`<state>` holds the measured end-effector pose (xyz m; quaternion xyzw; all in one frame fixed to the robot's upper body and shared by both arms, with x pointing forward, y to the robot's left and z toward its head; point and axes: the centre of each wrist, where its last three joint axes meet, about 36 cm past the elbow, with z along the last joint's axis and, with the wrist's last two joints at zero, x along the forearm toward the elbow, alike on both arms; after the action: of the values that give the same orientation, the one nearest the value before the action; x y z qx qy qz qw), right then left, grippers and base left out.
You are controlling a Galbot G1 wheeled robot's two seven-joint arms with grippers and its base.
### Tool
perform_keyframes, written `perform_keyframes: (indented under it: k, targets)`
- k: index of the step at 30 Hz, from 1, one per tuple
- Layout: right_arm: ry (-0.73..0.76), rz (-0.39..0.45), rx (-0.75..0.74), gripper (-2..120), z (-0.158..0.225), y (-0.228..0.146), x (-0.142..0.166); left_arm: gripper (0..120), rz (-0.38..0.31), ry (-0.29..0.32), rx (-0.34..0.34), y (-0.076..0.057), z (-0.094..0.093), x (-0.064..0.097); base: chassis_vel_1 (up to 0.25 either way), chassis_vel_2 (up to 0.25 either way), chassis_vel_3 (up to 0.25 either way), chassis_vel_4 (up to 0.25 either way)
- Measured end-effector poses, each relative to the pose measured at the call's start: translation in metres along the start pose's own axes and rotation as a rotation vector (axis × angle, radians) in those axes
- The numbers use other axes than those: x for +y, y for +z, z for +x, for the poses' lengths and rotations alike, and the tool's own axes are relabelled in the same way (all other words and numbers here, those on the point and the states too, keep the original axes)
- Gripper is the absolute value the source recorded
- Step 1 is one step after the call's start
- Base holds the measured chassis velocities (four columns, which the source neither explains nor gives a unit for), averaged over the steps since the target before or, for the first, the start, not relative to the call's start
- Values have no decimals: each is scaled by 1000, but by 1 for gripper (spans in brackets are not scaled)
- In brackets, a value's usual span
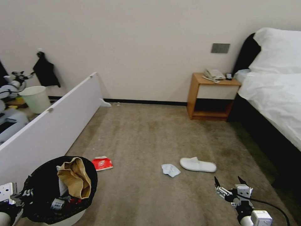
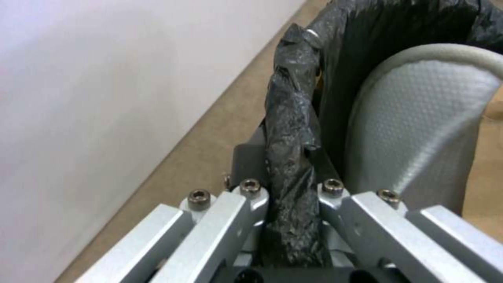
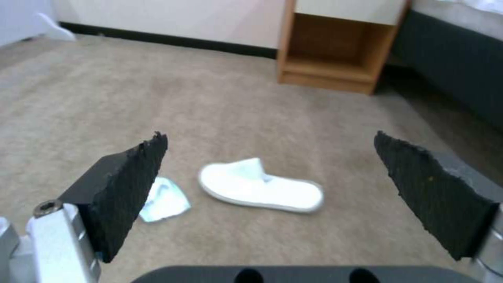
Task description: Pick up the trash bin, then pick up the garbage from the floor and place it into the trash bin.
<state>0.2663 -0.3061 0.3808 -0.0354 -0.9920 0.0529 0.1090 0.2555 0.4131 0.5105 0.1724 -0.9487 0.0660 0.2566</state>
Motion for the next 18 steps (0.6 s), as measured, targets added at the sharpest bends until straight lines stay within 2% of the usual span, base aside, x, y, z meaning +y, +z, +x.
perform_keyframes:
  k: [12,18]
  targets:
    - [-3,-2,0,100,-2,1,1,4,5,0,-3,2,-1,0,124,111,109,111]
    - [-7,1,-1,100,-3,0,1,4,7,-8,-5,3,-1,-1,56,55,72,67]
